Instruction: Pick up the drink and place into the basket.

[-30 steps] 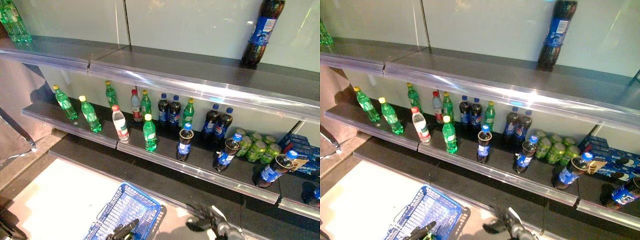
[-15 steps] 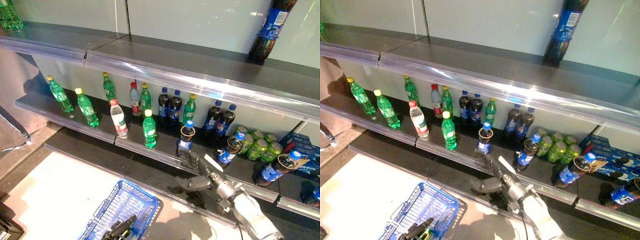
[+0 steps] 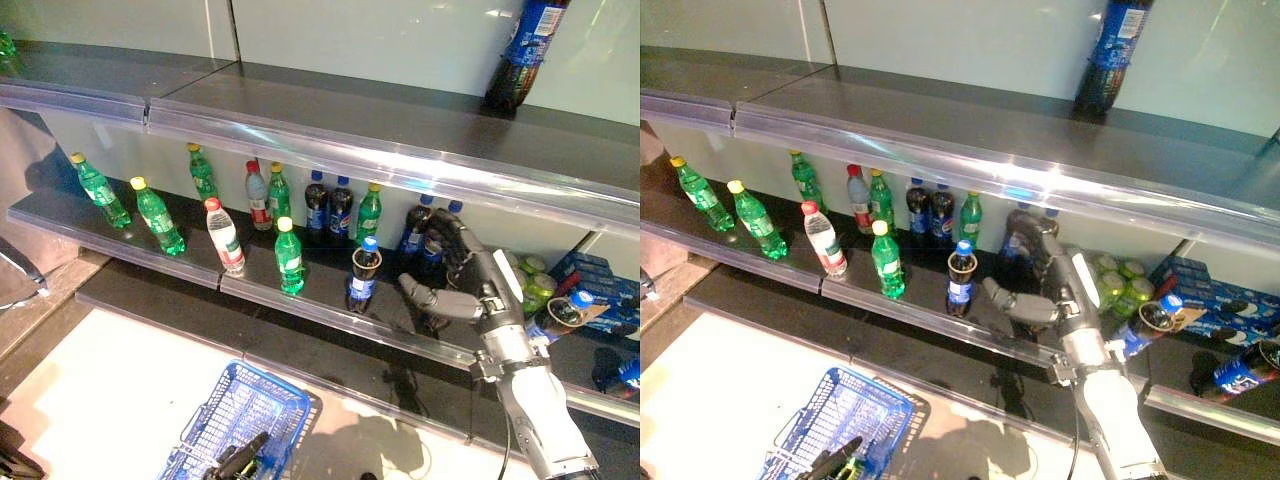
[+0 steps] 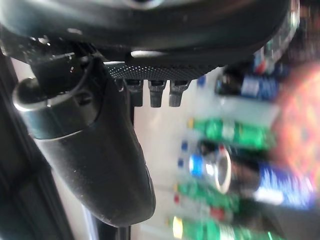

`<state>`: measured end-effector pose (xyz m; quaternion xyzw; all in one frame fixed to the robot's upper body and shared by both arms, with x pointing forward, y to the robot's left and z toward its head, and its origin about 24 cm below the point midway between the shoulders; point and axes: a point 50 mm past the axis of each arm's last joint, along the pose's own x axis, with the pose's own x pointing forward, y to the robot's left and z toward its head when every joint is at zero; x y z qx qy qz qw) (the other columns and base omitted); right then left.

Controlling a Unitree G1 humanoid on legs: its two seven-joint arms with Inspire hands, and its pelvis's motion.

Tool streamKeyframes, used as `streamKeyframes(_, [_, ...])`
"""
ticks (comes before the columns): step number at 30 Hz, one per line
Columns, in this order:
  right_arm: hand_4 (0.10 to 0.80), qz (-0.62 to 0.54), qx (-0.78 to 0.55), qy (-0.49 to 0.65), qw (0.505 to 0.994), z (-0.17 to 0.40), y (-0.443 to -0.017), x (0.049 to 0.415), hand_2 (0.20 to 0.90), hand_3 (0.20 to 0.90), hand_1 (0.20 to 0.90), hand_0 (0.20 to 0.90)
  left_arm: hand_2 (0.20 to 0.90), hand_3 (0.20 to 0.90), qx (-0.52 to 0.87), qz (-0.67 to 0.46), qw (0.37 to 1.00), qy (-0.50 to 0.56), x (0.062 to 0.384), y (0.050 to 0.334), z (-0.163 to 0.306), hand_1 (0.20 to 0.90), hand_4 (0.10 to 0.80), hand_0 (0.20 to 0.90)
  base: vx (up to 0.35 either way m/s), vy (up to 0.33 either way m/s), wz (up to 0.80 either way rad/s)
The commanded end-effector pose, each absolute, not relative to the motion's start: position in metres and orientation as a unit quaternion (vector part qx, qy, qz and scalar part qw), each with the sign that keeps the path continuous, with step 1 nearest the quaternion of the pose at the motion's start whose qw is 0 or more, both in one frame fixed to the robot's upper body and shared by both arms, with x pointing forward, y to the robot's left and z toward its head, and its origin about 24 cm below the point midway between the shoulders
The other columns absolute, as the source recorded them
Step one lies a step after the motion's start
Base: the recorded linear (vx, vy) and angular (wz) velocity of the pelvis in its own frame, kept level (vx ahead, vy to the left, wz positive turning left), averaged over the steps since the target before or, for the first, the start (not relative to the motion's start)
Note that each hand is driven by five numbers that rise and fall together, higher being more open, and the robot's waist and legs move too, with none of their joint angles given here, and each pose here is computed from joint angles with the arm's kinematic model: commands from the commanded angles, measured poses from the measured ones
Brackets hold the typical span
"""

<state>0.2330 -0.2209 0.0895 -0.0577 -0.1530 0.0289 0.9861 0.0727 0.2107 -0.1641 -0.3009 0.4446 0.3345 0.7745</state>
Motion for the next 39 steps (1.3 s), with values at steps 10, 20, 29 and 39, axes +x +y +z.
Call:
streamKeyframes(10, [0.800, -0.168, -0.051, -0.325, 0.929, 0.143, -0.252, 0.224, 0.900, 0.900, 0.900, 0.900, 0.300, 0.200, -0.247, 0.316, 0.806, 0.435, 0.071, 0.225, -0.161, 0.300, 0.100, 0.300, 0.006, 0.001, -0.06])
streamKeyframes(20, [0.800, -0.285, -0.056, -0.307, 0.906, 0.134, -0.276, 0.213, 0.900, 0.900, 0.900, 0.900, 0.300, 0.200, -0.244, 0.312, 0.804, 0.443, 0.066, 0.223, -0.162, 0.300, 0.100, 0.300, 0.028, 0.017, -0.07])
streamKeyframes(29, [0.800, -0.312, -0.074, -0.245, 0.915, 0.115, -0.283, 0.210, 0.900, 0.900, 0.900, 0.900, 0.300, 0.200, -0.239, 0.307, 0.802, 0.453, 0.063, 0.221, -0.163, 0.300, 0.100, 0.300, 0.042, 0.023, -0.10])
streamKeyframes(39, [0.800, -0.383, -0.099, -0.200, 0.896, 0.094, -0.293, 0.196, 0.900, 0.900, 0.900, 0.900, 0.300, 0.200, -0.234, 0.299, 0.806, 0.455, 0.064, 0.221, -0.161, 0.300, 0.100, 0.300, 0.011, 0.008, 0.00])
